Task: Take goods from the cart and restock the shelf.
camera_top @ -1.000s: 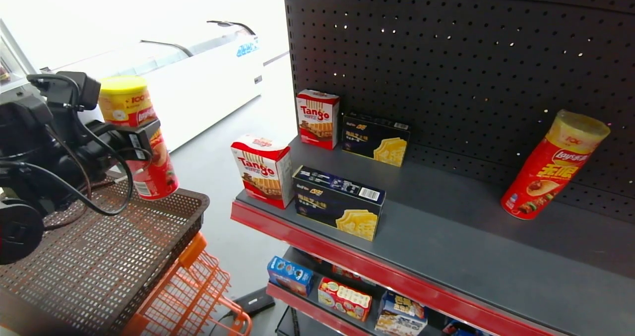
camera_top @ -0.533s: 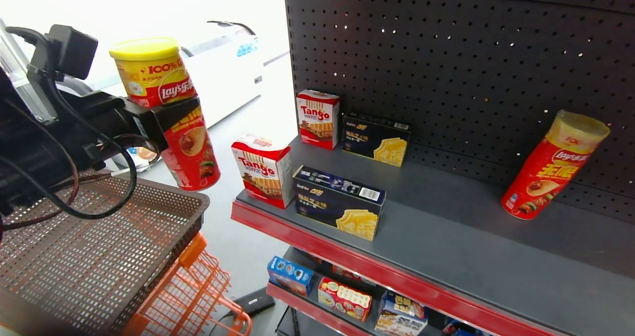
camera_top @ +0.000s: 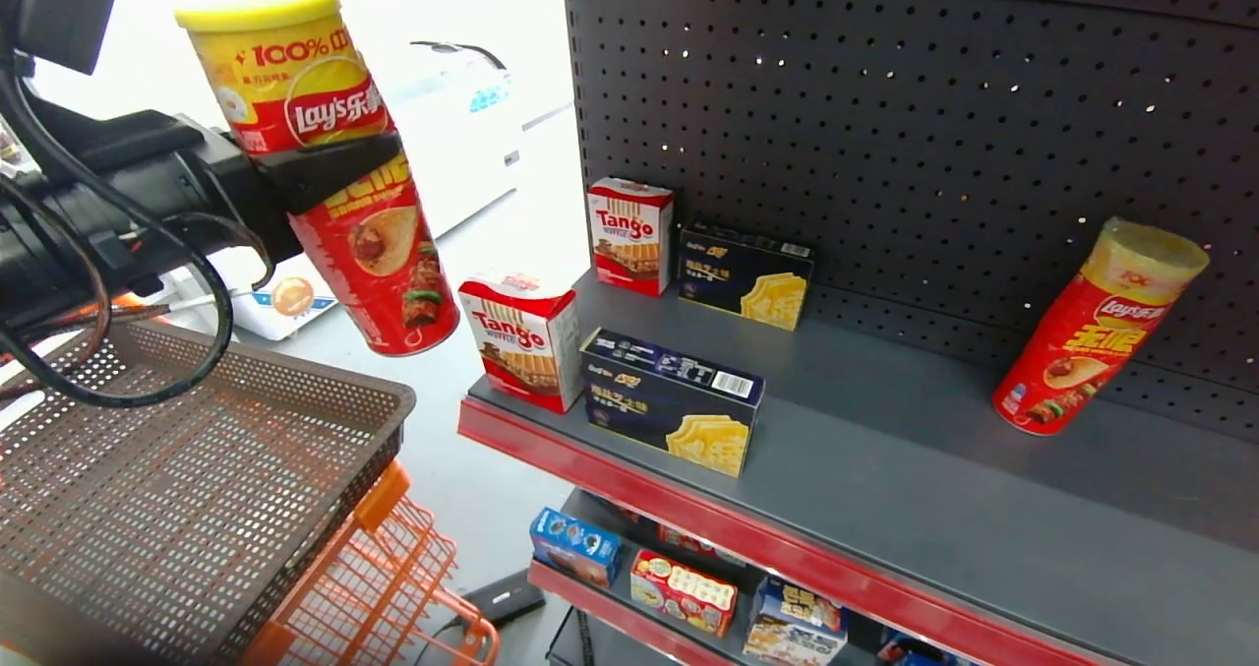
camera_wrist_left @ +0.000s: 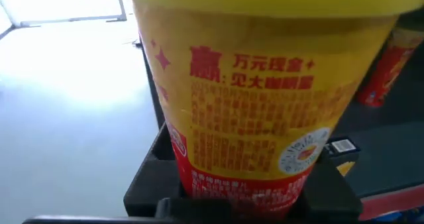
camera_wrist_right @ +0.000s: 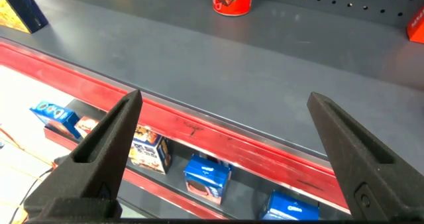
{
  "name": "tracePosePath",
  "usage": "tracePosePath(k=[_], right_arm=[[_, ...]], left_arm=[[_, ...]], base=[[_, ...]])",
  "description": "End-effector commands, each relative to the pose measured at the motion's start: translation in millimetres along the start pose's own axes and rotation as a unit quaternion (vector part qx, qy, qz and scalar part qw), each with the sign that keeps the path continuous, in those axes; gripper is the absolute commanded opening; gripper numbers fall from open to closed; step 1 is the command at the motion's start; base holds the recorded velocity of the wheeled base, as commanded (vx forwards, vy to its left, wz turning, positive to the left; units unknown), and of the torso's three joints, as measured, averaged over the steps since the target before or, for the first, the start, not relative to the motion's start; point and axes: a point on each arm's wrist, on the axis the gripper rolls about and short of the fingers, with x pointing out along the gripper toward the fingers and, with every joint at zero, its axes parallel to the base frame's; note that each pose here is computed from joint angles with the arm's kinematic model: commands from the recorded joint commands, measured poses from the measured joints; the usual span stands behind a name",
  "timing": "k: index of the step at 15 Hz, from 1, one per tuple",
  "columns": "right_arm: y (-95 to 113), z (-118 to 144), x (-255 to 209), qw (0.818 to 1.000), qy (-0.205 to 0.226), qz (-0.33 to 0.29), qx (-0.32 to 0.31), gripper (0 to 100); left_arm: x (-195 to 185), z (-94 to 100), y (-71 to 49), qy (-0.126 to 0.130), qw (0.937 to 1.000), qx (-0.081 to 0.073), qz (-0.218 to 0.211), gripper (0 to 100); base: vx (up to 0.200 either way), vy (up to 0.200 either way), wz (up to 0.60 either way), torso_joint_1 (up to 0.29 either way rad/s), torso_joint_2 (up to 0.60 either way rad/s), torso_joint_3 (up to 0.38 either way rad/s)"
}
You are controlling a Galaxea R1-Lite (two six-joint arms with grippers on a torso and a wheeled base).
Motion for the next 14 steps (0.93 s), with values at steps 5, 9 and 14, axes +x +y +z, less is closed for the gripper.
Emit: tracePosePath(k=[5, 9, 14], right_arm=[[0.0, 0.1, 0.1, 1.000, 0.001, 0.000, 0.000, 100], [0.0, 0.1, 0.1, 1.000, 0.001, 0.000, 0.000, 100], [0.1, 0.1, 0.1, 1.000, 0.001, 0.001, -0.001, 100]], left_arm=[[3.3, -2.9, -29.8, 0.035, 0.9974, -0.030, -0.056, 0], [3.6, -21.7, -50.1, 0.038, 0.9929, -0.040, -0.106, 0], [9.6, -22.6, -66.6, 0.038, 0.9862, -0.046, -0.154, 0]], base=[[0.000, 0.000, 0.00, 0.000, 0.00, 0.000], [0.000, 0.000, 0.00, 0.000, 0.00, 0.000], [0.000, 0.000, 0.00, 0.000, 0.00, 0.000]])
